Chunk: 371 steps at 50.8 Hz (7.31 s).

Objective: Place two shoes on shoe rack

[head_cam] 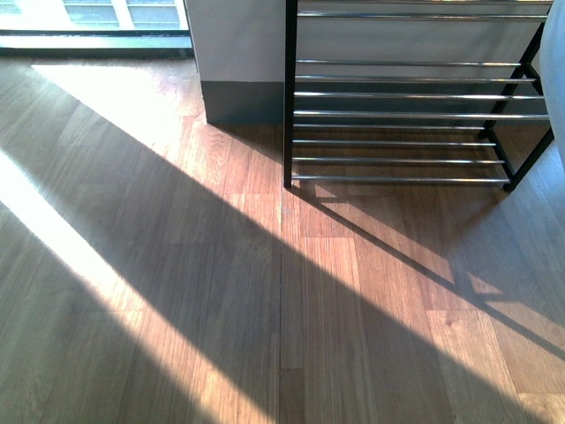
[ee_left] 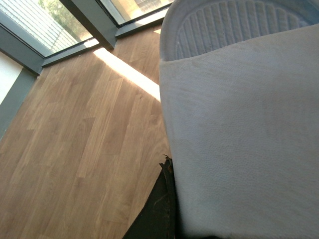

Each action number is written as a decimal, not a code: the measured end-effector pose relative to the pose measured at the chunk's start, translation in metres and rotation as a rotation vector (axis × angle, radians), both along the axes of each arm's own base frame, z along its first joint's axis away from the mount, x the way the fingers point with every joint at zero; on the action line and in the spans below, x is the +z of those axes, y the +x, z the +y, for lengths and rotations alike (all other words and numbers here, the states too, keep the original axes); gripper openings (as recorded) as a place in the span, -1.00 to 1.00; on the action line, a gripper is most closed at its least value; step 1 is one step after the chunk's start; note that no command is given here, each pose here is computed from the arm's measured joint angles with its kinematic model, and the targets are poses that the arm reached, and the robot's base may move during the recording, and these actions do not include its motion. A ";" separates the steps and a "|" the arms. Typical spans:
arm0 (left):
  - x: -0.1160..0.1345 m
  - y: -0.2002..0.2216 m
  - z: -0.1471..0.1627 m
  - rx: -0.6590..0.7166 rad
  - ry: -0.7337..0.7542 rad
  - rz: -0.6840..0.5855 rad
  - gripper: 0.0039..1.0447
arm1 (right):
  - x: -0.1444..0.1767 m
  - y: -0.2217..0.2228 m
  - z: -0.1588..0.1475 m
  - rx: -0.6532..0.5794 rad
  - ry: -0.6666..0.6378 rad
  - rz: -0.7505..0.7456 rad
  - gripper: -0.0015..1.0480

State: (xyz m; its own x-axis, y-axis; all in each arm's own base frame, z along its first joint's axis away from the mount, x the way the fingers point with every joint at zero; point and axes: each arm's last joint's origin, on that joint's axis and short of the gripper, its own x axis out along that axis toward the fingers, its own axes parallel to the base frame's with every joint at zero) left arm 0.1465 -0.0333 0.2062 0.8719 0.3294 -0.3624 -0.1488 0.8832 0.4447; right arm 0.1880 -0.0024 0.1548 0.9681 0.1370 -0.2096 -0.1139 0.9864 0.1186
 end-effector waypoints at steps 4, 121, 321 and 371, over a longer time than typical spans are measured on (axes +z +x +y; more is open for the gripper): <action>0.000 0.000 0.000 0.000 0.000 0.000 -0.97 | 0.000 0.000 0.000 -0.001 0.000 0.000 -0.97; -0.001 0.000 0.000 0.002 -0.001 0.003 -0.97 | 0.000 0.000 0.000 -0.001 0.003 0.002 -0.97; -0.001 0.000 0.000 0.001 -0.002 0.003 -0.97 | -0.006 0.023 0.009 0.138 0.142 0.037 0.81; -0.001 0.000 0.000 0.003 -0.001 0.003 -0.97 | 0.015 -0.054 0.002 -0.129 -0.102 -0.225 -0.97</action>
